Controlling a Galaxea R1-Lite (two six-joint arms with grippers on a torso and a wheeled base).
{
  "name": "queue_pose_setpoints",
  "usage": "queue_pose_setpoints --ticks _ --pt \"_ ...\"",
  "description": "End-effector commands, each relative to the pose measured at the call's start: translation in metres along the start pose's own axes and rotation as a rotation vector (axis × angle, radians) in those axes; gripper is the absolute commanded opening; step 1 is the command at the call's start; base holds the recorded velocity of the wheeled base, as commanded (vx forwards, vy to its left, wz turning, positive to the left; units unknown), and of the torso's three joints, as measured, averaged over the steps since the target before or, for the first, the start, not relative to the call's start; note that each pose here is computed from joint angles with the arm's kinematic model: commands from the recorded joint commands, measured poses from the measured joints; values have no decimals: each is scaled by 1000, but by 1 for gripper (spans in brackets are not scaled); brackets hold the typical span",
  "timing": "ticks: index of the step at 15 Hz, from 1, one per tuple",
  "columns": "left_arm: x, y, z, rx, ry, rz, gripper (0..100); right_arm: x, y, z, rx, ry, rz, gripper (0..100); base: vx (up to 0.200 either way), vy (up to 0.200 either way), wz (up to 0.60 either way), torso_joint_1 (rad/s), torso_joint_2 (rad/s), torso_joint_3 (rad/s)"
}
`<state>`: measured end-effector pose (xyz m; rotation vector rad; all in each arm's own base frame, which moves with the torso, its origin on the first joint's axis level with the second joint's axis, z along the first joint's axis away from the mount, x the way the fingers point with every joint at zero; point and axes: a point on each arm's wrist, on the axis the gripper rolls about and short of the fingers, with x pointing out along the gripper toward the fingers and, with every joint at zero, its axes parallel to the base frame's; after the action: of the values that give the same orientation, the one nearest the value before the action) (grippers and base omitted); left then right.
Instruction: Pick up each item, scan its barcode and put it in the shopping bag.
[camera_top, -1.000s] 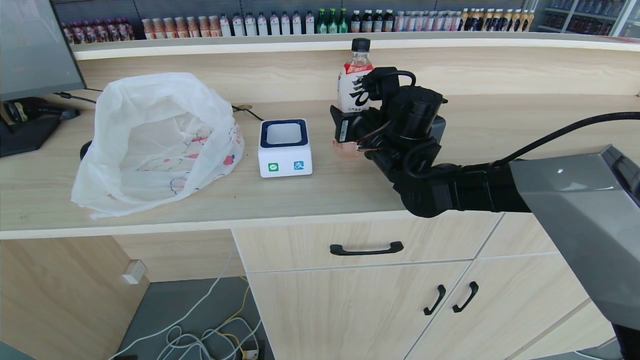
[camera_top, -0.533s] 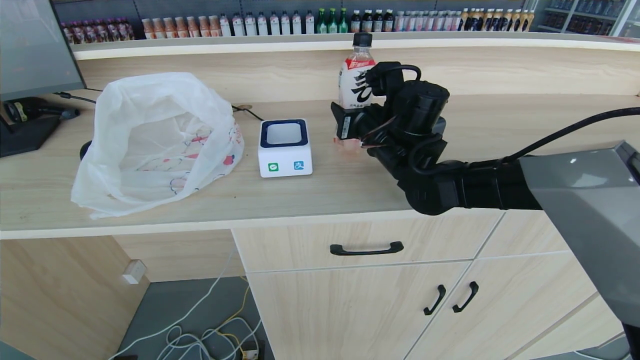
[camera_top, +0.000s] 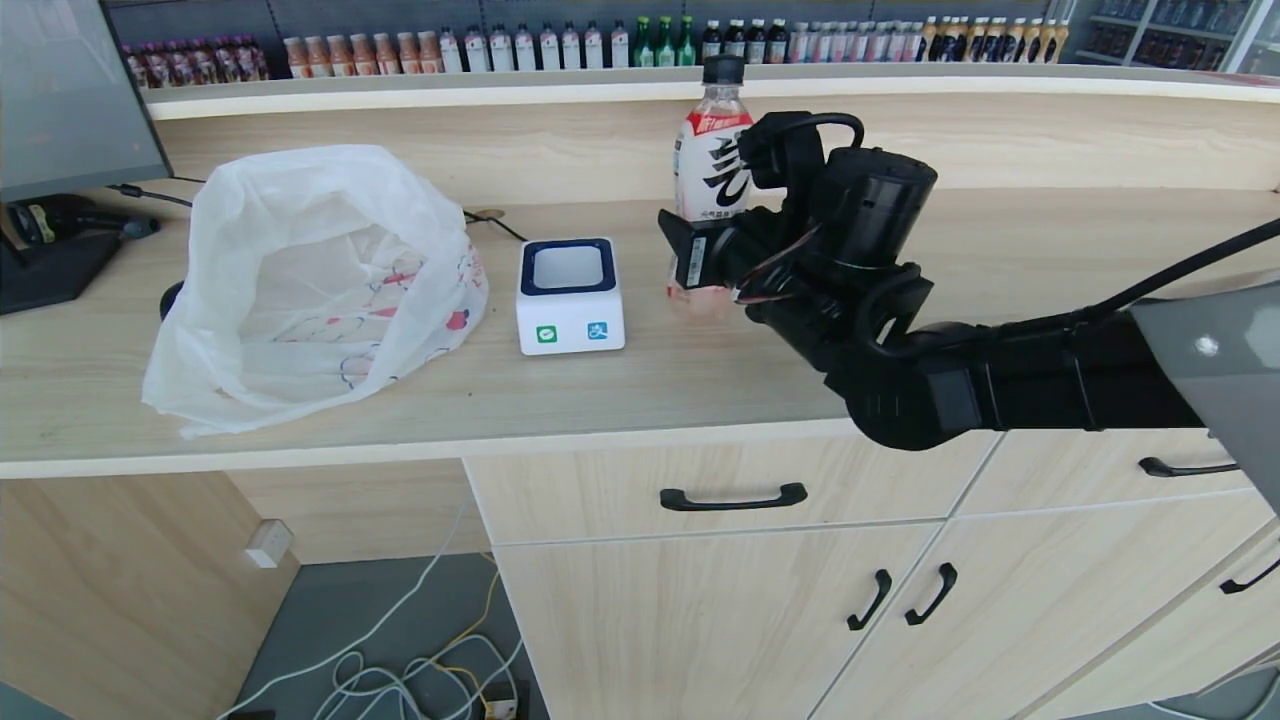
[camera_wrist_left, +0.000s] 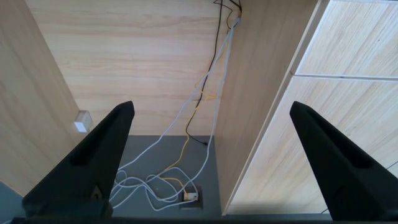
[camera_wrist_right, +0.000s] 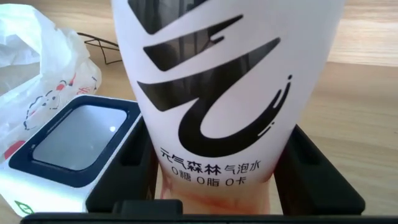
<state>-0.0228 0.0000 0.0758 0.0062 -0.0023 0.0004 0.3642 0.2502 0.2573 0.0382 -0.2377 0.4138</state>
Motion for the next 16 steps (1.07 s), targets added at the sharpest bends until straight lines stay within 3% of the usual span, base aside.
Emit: queue_pose_setpoints --ticks 1,6,12,16 --pt "0 0 0 0 -1 0 100 -32 -2 31 7 -26 12 0 0 0 0 0 0 0" --pt "0 0 0 0 -1 1 100 -104 2 30 9 14 64 0 0 0 0 0 0 0" --pt "0 0 0 0 -1 0 100 -166 -9 42 17 15 91 0 0 0 0 0 0 0" --pt "0 0 0 0 -1 0 100 -202 -11 45 25 21 195 0 0 0 0 0 0 0"
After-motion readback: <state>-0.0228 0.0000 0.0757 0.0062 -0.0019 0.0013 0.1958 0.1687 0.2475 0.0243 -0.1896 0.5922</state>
